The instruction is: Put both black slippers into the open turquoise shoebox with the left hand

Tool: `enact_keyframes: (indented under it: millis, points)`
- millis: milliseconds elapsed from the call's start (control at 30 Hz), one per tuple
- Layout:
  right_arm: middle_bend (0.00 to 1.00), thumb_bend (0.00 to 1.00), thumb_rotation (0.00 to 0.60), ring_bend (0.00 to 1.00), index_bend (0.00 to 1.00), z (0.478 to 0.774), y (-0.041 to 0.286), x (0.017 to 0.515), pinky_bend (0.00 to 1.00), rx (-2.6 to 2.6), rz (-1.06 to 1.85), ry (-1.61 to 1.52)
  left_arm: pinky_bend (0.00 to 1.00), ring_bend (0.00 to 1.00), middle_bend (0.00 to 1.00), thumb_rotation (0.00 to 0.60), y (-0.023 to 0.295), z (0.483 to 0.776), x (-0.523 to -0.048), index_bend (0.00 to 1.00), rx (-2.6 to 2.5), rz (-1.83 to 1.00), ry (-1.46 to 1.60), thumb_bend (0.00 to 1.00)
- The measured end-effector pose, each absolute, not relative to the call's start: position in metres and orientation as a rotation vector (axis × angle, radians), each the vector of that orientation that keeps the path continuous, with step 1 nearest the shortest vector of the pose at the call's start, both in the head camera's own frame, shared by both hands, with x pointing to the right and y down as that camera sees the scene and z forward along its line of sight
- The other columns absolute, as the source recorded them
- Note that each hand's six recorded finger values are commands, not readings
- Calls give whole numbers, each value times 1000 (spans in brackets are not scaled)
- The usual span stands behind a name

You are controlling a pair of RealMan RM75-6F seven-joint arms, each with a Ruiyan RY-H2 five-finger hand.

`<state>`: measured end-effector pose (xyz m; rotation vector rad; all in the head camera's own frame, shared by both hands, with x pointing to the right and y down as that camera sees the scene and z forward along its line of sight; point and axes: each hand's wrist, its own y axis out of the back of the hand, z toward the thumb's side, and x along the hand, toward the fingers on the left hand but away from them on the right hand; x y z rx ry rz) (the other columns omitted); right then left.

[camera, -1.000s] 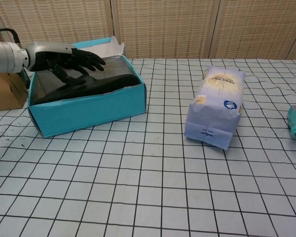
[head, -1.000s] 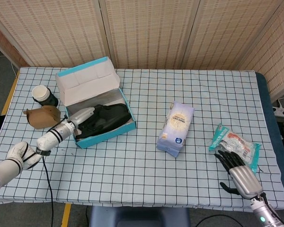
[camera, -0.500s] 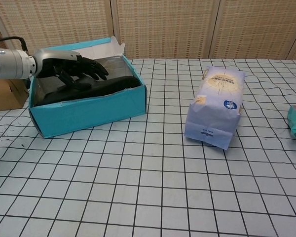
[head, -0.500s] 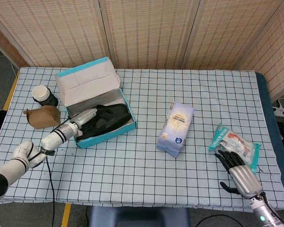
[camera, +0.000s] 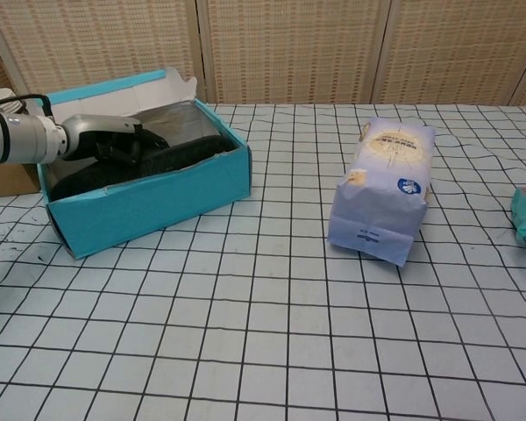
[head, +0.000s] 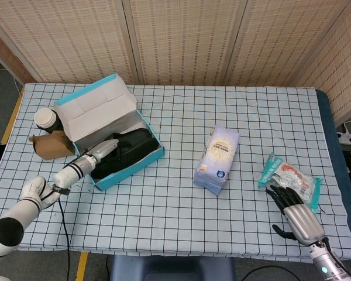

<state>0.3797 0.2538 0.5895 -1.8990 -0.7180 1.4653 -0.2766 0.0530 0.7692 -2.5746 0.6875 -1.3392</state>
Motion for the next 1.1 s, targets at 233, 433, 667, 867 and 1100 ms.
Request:
enact_keyframes:
  millis: [233,433,667,867,1100]
  points:
    - [0,181,600,0,0,588,253,381,0,-1894,1464,-730,236,184,284,600,65,774,-276,362,-2591,-1328,638,493]
    - [0,181,600,0,0,587,253,381,0,-1895,1462,-730,217,157,281,600,70,773,-272,360,-2604,-1301,614,492]
    - [0,181,600,0,0,585,253,381,0,-1893,1458,-738,208,144,264,600,80,778,-269,345,-2610,-1304,573,492]
    - [0,181,600,0,0,585,253,381,0,-1896,1454,-738,206,141,261,600,87,781,-266,344,-2605,-1311,534,492]
    - [0,181,600,0,0,584,253,380,0,-1898,1449,-740,203,134,252,600,99,788,-264,340,-2607,-1342,476,491]
